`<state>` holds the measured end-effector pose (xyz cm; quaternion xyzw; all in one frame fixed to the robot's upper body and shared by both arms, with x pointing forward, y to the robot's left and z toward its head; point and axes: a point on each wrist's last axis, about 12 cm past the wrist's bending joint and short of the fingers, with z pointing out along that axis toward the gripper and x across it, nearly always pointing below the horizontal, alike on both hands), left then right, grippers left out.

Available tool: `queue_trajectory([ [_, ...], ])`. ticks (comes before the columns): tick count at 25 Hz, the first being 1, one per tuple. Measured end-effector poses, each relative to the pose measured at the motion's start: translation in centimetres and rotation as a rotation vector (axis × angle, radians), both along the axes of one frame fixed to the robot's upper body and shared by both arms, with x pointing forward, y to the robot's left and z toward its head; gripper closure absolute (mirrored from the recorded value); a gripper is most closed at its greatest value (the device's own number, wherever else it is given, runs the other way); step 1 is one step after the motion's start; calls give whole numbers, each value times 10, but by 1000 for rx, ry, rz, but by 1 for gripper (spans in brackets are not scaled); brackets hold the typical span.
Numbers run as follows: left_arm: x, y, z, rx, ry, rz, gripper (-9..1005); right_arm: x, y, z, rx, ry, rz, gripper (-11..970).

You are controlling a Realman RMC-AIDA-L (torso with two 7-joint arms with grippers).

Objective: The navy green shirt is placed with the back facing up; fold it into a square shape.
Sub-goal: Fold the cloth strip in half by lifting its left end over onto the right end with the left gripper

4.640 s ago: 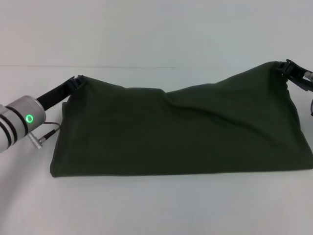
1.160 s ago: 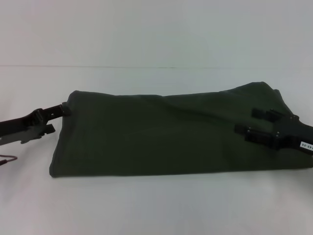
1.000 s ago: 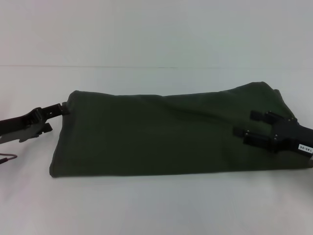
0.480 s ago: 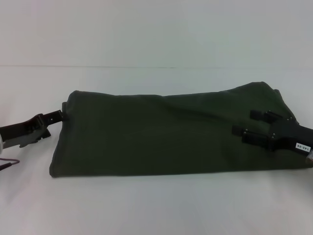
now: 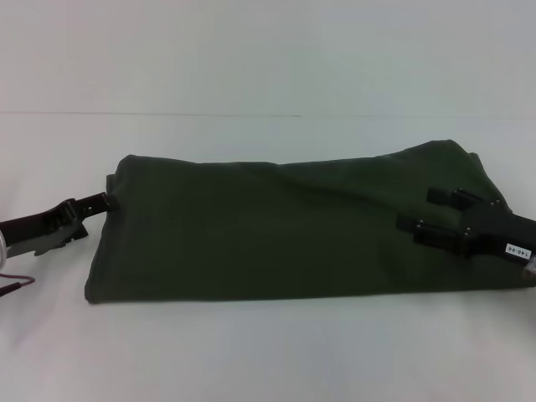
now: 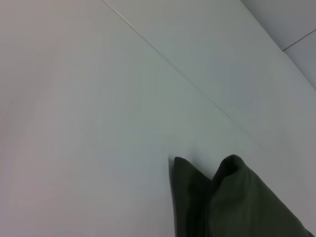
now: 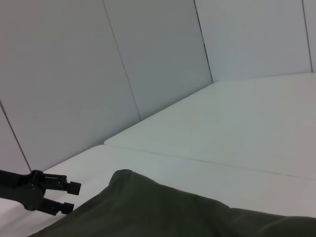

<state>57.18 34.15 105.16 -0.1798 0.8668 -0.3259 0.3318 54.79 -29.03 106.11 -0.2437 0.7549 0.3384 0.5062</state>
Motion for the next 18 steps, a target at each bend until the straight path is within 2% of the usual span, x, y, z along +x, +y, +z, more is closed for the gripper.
queue_trajectory([
  [18, -2, -2, -6, 12, -1, 6, 105, -1, 2, -1, 12, 11, 3, 43],
])
